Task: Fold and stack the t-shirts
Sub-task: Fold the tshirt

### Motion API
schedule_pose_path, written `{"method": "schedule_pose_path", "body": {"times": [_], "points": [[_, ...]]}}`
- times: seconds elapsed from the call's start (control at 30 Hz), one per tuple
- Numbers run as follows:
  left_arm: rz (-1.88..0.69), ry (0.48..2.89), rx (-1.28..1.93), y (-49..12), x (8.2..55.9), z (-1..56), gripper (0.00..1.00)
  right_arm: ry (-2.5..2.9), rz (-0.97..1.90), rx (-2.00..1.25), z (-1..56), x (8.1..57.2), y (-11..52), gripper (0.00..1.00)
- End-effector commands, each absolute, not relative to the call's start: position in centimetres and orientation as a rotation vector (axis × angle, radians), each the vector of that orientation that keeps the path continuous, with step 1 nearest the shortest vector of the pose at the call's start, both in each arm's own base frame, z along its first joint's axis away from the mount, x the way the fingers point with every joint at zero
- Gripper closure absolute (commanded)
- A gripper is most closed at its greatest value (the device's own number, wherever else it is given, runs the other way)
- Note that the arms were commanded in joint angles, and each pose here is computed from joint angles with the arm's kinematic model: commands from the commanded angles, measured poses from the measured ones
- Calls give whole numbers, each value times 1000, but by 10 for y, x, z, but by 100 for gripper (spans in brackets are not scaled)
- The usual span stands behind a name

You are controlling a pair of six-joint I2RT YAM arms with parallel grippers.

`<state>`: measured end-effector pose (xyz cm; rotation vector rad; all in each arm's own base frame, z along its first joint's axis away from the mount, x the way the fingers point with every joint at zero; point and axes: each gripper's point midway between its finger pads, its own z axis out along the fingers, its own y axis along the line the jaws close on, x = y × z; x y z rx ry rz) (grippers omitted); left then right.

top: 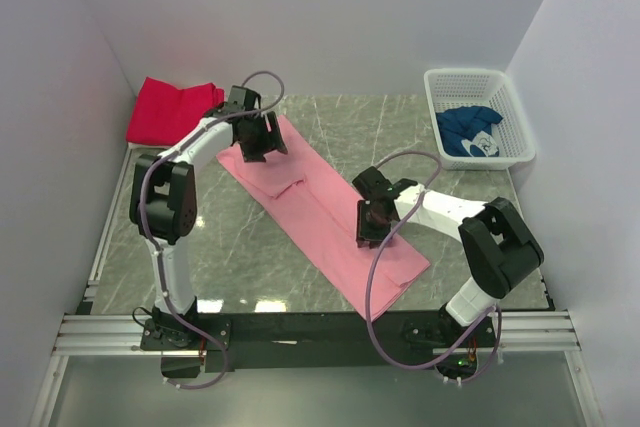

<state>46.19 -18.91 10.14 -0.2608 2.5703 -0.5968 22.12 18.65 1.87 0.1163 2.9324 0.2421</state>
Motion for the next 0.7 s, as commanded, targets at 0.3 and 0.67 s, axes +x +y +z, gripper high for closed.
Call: {"method": "schedule_pose_path", "body": {"times": [0.3, 0.67], "points": [[-454, 2762, -296, -179, 442, 27, 30, 2926, 374, 133, 12, 216, 202, 58], [-446, 2739, -200, -196, 480, 4, 30, 3002, 479, -11, 9, 193, 244, 58]]}}
